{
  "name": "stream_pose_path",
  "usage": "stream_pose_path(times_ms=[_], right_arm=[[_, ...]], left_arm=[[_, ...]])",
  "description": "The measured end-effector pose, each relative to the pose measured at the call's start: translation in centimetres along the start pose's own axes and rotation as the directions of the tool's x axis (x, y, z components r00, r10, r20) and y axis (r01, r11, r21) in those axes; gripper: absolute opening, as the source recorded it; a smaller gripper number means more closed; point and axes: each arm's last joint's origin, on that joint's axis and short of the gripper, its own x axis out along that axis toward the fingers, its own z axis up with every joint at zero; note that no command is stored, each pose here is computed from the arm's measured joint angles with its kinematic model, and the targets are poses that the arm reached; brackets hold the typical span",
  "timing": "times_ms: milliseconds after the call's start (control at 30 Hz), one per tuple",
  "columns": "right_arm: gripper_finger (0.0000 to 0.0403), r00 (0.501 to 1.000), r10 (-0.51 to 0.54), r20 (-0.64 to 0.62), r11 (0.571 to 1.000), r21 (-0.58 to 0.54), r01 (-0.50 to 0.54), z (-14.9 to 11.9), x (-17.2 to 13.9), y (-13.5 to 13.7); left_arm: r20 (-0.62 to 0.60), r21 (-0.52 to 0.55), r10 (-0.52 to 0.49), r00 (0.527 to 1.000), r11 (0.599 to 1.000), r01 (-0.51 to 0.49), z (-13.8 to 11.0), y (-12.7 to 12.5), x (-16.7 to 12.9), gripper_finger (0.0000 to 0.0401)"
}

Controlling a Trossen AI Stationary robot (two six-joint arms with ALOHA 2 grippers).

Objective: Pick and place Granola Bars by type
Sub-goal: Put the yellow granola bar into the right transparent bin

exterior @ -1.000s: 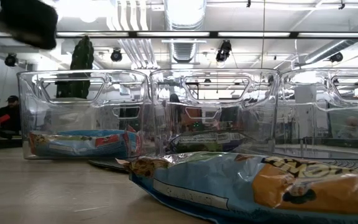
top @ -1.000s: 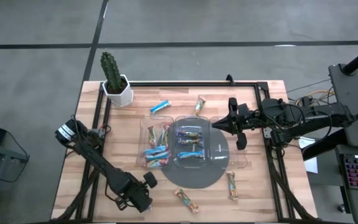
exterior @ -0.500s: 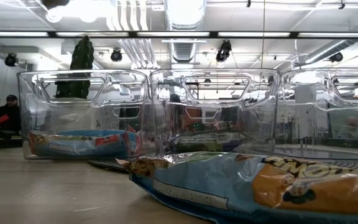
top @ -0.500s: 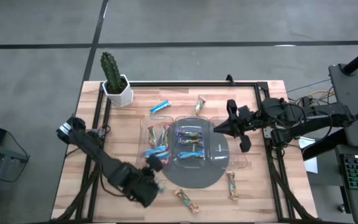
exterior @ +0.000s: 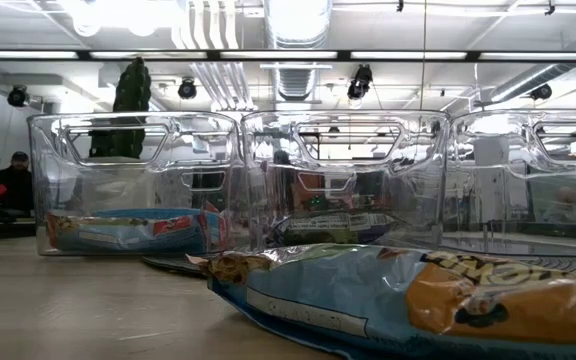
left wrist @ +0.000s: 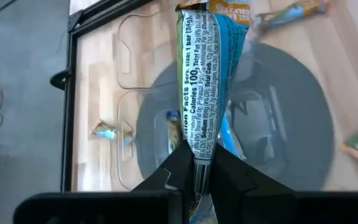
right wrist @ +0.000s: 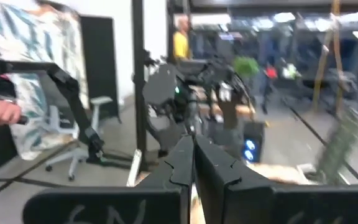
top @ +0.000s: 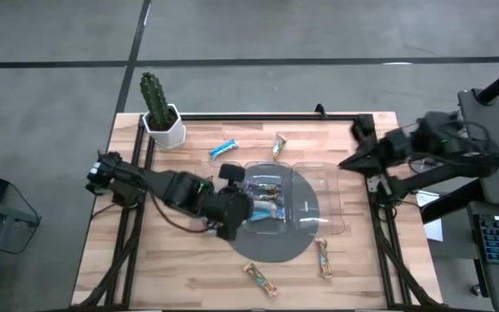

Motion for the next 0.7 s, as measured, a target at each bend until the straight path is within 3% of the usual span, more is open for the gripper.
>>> stream_pose_path(times_ms=[200, 333, 600, 700], right_arm=[[0.0008, 0.985, -0.076, -0.153, 0.992, 0.090, 0.091, 0.5, -5.1, 0.5], [0.0008, 0.960, -0.141, -0.244, 0.976, 0.129, 0.177, 0.5, -7.8, 0.7], [0.0008, 0.951, -0.216, -0.223, 0.961, 0.123, 0.247, 0.4, -10.3, 0.8], [0.0008, 0.947, -0.222, -0.233, 0.960, 0.120, 0.255, 0.1, -10.3, 0.8]], left_arm=[[0.042, -0.025, 0.047, 0.998, 0.999, -0.046, 0.3, 2.7, 2.1, 0.0022], [0.124, -0.109, 0.023, 0.992, 0.994, -0.009, 0.9, 5.4, 3.2, 0.0018], [0.166, -0.184, -0.033, 0.986, 0.981, 0.064, 1.1, 8.5, 8.0, 0.0017], [0.245, -0.218, -0.034, 0.969, 0.972, 0.090, 1.9, 9.0, 10.1, 0.0017]])
